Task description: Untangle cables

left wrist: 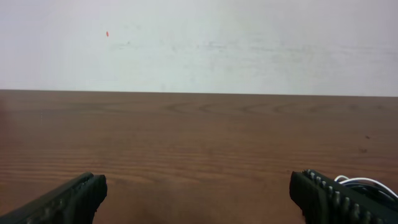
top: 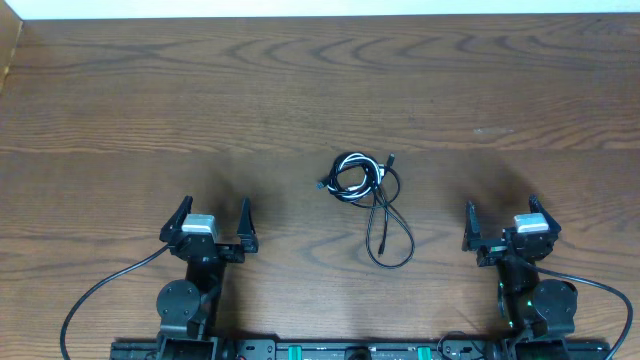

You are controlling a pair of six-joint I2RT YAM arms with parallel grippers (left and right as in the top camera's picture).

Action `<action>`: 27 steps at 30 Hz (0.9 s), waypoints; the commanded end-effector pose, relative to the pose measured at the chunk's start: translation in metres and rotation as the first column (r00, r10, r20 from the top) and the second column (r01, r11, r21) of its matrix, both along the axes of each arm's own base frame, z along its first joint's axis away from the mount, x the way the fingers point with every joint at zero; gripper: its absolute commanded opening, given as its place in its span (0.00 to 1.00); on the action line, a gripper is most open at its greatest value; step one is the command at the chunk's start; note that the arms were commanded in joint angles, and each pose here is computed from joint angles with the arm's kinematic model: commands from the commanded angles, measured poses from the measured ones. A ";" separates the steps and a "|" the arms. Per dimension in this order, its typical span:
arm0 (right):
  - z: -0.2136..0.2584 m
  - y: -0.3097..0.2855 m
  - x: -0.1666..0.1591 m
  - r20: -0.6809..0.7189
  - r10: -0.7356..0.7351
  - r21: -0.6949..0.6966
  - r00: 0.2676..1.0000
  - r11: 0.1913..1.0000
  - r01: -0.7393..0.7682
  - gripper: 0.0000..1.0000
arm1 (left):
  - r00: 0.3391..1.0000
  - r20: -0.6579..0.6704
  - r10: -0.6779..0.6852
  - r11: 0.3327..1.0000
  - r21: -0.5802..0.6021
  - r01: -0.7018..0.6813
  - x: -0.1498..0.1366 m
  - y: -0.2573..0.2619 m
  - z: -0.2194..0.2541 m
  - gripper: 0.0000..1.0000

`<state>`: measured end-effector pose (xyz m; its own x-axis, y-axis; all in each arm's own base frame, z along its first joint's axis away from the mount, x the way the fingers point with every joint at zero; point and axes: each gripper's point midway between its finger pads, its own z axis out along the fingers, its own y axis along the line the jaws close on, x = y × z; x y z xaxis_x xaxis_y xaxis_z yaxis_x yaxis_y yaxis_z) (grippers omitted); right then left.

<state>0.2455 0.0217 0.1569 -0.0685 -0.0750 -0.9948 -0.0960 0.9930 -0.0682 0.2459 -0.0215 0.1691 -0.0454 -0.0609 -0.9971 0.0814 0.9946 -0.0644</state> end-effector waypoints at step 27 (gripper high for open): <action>-0.001 0.001 0.000 -0.001 0.002 0.001 1.000 1.000 -0.002 0.99 | 0.990 0.127 0.055 0.998 -0.001 -0.055 -0.009 0.010 0.061 1.00</action>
